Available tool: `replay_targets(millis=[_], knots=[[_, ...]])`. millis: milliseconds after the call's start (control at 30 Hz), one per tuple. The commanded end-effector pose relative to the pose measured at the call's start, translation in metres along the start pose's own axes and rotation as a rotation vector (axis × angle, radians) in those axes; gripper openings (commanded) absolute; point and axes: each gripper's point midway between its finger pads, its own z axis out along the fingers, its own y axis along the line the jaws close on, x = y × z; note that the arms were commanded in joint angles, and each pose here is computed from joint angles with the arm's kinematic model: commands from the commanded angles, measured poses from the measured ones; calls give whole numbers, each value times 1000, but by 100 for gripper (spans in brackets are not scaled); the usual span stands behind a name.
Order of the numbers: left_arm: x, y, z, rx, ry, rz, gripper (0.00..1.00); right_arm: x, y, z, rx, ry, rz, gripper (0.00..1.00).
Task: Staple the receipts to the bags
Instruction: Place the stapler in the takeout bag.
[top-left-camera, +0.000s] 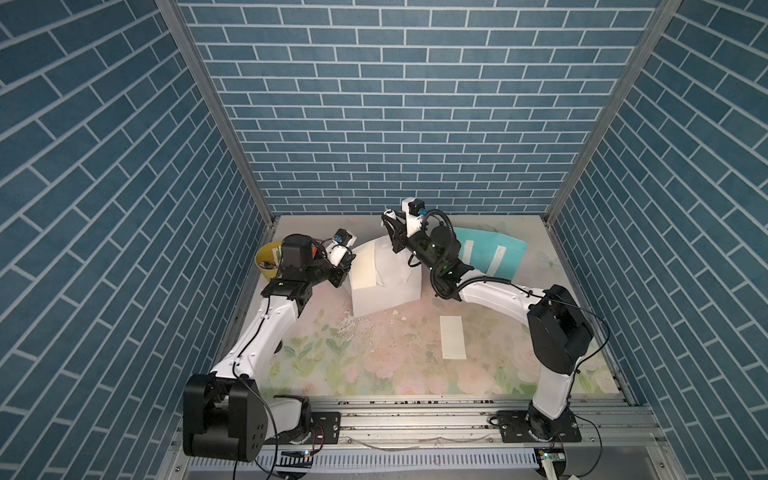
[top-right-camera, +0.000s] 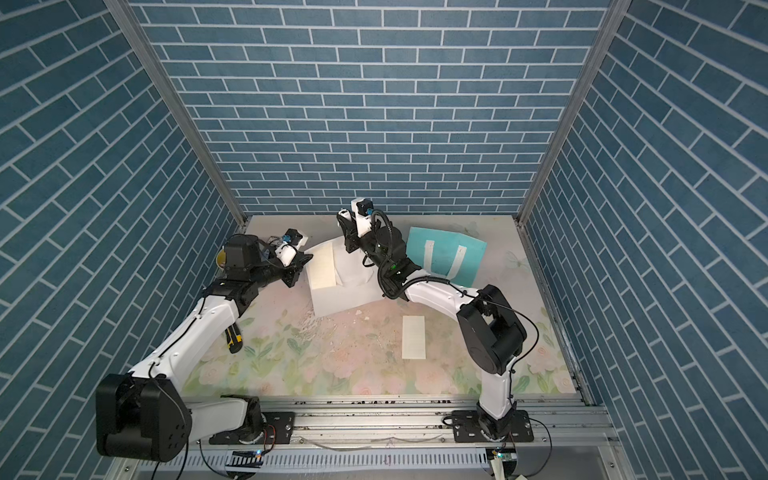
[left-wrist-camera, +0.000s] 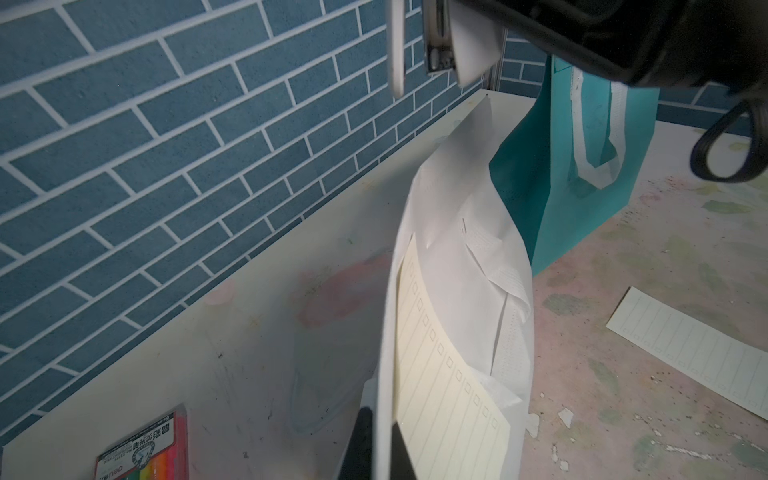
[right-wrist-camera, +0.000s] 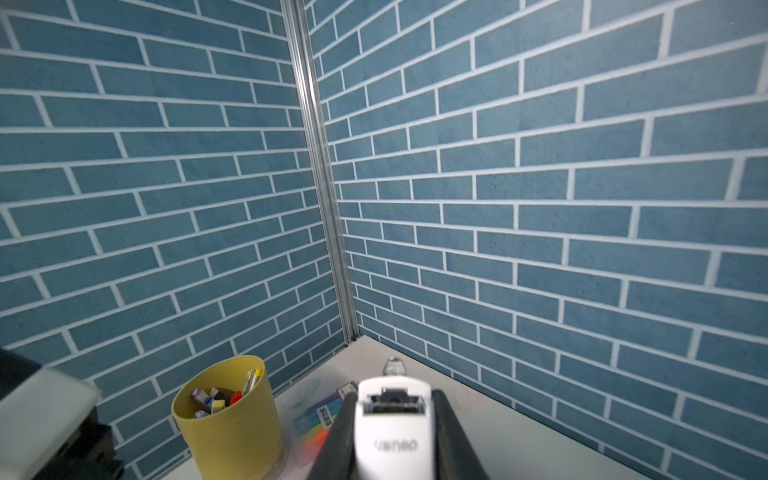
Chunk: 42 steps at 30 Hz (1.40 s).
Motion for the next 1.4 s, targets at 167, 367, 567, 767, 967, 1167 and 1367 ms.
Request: replay_targets(millis=[167, 367, 567, 767, 967, 1167, 1367], knots=[[-11, 2, -2, -18, -38, 15, 0, 3, 25, 14, 34, -38, 40, 0], [-10, 2, -1, -20, -36, 15, 0, 23, 34, 17, 65, 13, 75, 0], [-10, 3, -1, -22, -34, 16, 0, 26, 35, 20, 69, 33, 106, 0], [-9, 3, -1, -23, -30, 17, 0, 29, 40, 17, 53, 58, 140, 0], [-8, 3, -1, -26, -27, 17, 0, 32, 50, 15, 34, 71, 158, 0], [-7, 4, 0, -28, -22, 16, 0, 30, 53, 14, 30, 75, 159, 0], [-7, 4, 0, -28, -21, 17, 0, 35, 54, 14, 35, 100, 172, 0]])
